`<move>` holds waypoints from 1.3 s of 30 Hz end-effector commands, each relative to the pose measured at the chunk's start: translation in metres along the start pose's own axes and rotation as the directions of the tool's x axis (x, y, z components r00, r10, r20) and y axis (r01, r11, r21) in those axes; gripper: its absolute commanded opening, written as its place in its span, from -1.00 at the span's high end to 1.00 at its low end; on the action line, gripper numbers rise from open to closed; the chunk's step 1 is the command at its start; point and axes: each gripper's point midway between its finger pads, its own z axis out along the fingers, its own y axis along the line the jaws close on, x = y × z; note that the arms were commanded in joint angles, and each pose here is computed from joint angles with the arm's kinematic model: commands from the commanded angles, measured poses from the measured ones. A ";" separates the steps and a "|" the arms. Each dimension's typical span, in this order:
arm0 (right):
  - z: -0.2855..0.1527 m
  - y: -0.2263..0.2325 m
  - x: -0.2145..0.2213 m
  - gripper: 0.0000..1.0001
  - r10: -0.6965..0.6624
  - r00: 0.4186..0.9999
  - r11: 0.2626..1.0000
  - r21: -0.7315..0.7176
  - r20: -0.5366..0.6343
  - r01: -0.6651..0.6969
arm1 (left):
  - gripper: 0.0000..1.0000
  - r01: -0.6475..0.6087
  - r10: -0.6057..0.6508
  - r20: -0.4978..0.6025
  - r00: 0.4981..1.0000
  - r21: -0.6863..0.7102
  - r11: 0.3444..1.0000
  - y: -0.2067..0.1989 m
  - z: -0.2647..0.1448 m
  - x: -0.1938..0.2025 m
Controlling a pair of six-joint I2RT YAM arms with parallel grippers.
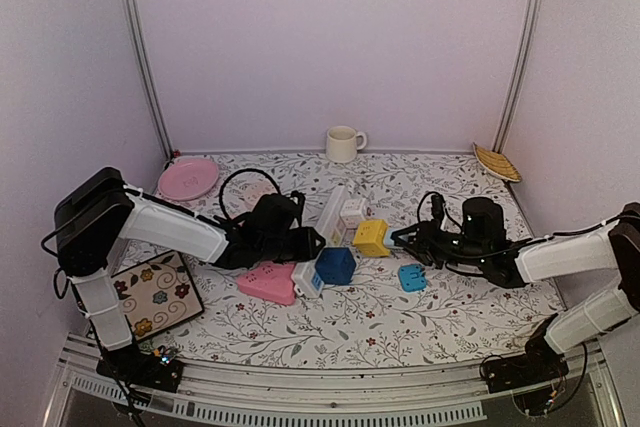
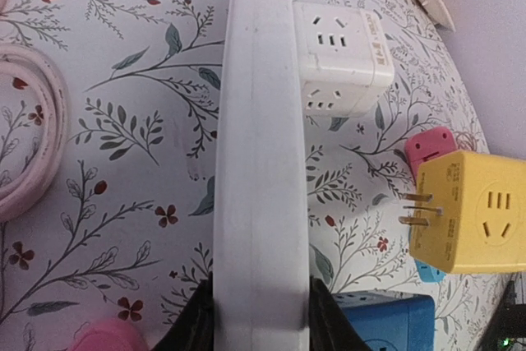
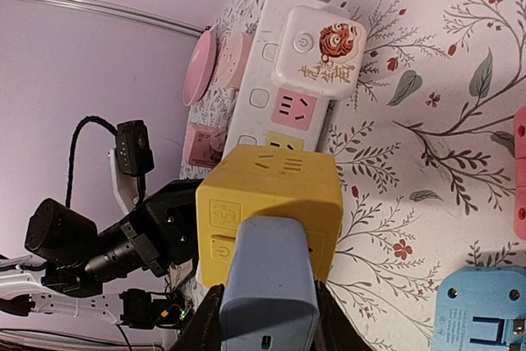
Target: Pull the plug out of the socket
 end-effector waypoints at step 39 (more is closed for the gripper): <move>-0.017 0.090 -0.015 0.92 -0.317 0.944 0.934 -0.144 0.096 0.328 | -0.94 -0.079 0.085 0.011 0.996 0.504 0.860 -0.118 -0.068 -0.030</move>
